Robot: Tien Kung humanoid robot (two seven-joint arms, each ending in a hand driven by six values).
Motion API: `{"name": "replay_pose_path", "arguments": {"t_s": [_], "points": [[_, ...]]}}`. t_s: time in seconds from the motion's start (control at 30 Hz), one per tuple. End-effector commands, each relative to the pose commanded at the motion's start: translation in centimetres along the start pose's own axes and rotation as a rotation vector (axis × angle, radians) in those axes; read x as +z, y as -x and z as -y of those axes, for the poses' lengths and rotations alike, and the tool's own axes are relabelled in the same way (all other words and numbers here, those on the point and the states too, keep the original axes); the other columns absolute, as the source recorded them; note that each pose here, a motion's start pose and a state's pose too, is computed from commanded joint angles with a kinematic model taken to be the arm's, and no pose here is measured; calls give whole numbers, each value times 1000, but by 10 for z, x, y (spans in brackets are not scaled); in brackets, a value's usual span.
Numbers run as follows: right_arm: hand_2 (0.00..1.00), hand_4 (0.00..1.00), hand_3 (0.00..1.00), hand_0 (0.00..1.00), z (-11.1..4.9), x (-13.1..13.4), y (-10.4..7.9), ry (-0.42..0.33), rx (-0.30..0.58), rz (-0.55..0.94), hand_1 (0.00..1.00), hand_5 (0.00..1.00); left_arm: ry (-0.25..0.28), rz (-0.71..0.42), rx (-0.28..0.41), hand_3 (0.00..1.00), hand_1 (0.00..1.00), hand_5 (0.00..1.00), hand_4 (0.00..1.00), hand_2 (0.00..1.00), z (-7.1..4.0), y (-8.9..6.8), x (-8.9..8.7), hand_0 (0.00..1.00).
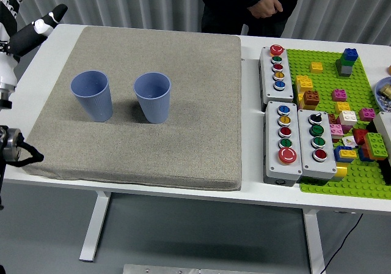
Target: Pick cup pour cup place
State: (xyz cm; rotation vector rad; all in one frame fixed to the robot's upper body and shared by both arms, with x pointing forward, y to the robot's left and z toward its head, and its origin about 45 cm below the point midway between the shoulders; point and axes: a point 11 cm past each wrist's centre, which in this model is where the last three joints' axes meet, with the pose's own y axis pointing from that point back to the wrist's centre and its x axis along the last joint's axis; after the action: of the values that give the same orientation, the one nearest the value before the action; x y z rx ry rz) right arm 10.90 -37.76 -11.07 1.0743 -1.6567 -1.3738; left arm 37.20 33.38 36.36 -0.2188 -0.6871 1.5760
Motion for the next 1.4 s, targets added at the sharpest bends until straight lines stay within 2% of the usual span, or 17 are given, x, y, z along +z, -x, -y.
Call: {"name": "replay_pose_path", "arguments": {"t_s": [0.13, 0.23, 0.27, 0.37, 0.43, 0.47, 0.57, 0.8, 1.07, 1.4], "points": [[688, 425, 640, 676, 0, -3, 1, -5, -1, -2, 678, 165, 10, -20, 20, 992, 854, 414, 985, 993, 8, 2, 0, 836], [688, 425, 640, 676, 0, -4, 2, -8, -3, 3, 678, 165, 7, -32, 37, 992, 854, 414, 985, 993, 8, 2, -3, 836], [689, 425, 640, 676, 0, -4, 3, -8, -3, 3, 678, 165, 6, -44, 52, 971, 830, 437, 982, 958, 7, 0, -5, 822], [689, 425, 640, 676, 0, -4, 3, -8, -4, 3, 678, 165, -1, -111, 95, 971, 830, 437, 982, 958, 5, -3, -11, 822], [689, 425, 640, 676, 0, -5, 3, -8, -4, 0, 678, 165, -27, -189, 106, 971, 830, 437, 982, 958, 3, -4, -20, 822], [688, 425, 640, 676, 0, -5, 3, -8, -4, -1, 678, 166, -48, -237, 106, 905, 780, 998, 812, 893, 1, -4, -25, 778], [688, 425, 640, 676, 0, -5, 3, -8, -4, -3, 678, 166, -77, -315, 139, 905, 780, 998, 812, 893, -1, -8, -33, 778], [688, 426, 640, 675, 0, -5, 3, -9, -4, -3, 677, 166, -86, -294, 146, 907, 792, 998, 797, 899, -2, -13, -36, 790], [688, 426, 640, 675, 0, -5, 4, -10, -5, -1, 676, 166, -89, -275, 142, 909, 794, 998, 794, 898, -2, -13, -36, 793], [688, 426, 639, 676, 0, -5, 4, -8, -6, -3, 676, 165, -97, -252, 160, 908, 794, 998, 800, 896, -4, -21, -40, 794]]}}
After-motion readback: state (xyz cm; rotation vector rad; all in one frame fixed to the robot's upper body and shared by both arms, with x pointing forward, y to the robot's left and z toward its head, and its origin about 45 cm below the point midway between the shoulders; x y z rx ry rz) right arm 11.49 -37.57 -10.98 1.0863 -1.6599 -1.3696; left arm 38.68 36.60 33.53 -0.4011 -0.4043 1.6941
